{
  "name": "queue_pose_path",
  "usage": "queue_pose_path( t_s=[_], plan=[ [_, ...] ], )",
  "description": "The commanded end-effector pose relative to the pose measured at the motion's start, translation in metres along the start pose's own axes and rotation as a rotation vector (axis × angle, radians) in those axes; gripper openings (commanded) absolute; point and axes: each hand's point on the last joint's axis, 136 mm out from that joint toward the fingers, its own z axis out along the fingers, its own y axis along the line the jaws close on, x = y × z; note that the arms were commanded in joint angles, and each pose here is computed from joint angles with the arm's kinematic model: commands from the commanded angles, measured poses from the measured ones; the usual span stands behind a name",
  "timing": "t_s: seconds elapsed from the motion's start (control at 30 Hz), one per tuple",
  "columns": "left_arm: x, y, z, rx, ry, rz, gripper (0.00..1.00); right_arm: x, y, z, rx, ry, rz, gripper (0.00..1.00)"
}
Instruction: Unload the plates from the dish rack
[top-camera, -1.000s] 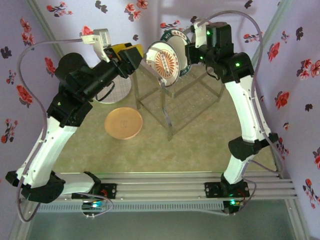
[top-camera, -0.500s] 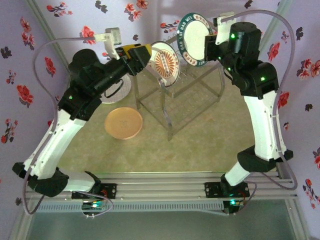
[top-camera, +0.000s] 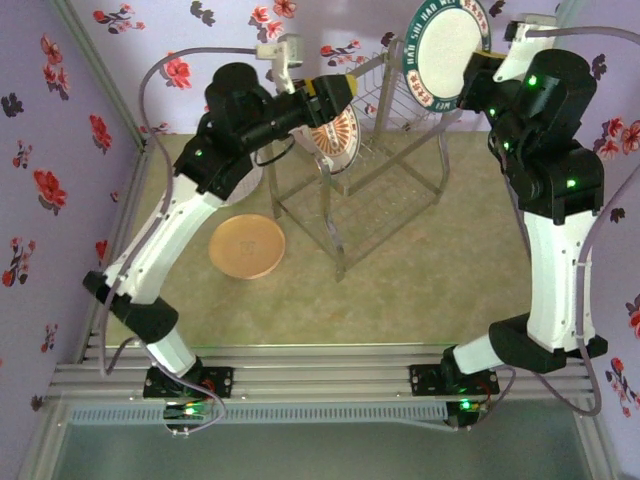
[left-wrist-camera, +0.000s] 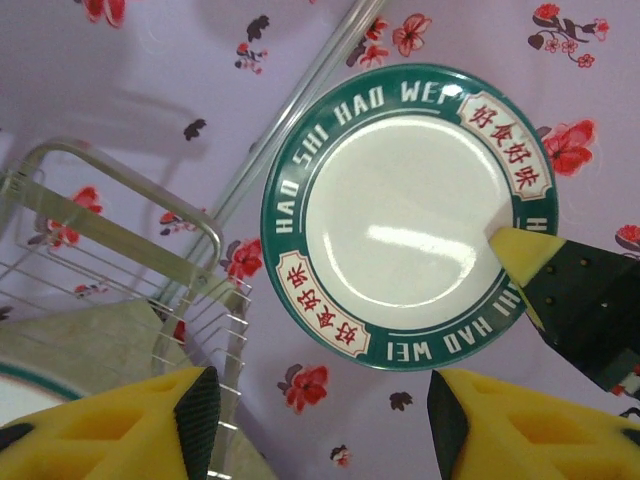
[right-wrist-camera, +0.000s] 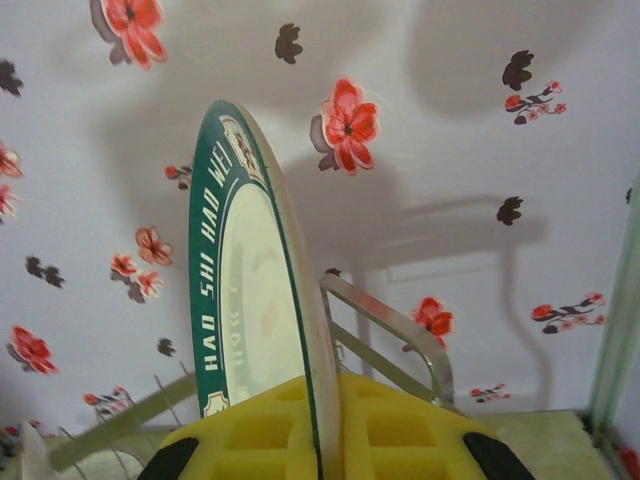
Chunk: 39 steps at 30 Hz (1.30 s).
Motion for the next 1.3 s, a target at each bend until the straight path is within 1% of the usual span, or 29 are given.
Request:
queue_pose_path(
  t_s=[0.0,0.23,0.5,0.63,0.87,0.97,1.27],
  plan=[
    [0.001,-0.015,0.01,0.063,0.03,-0.051,0.59,-0.03,0.01,-0.011,-0.091,-0.105,0.13,0.0],
    [-0.005,-0.019,0.03,0.134,0.023,-0.133,0.59,-0.038,0.024,-0.009,-0.266,-0.117,0.324,0.0],
    [-0.013,-0.013,0.035,0.161,0.006,-0.21,0.59,-0.039,0.029,0.001,-0.397,-0.084,0.493,0.0],
    [-0.016,-0.013,0.037,0.182,0.0,-0.243,0.59,-0.035,0.035,0.008,-0.447,-0.051,0.533,0.0],
    [-0.017,-0.012,0.037,0.184,0.0,-0.257,0.56,-0.024,0.046,0.015,-0.511,0.018,0.577,0.0],
    [-0.017,-0.011,0.039,0.184,-0.002,-0.263,0.52,-0.022,0.048,0.015,-0.521,0.027,0.589,0.0],
    [-0.015,-0.009,0.04,0.176,0.007,-0.275,0.29,-0.015,0.051,0.021,-0.543,0.061,0.627,0.0]
  ],
)
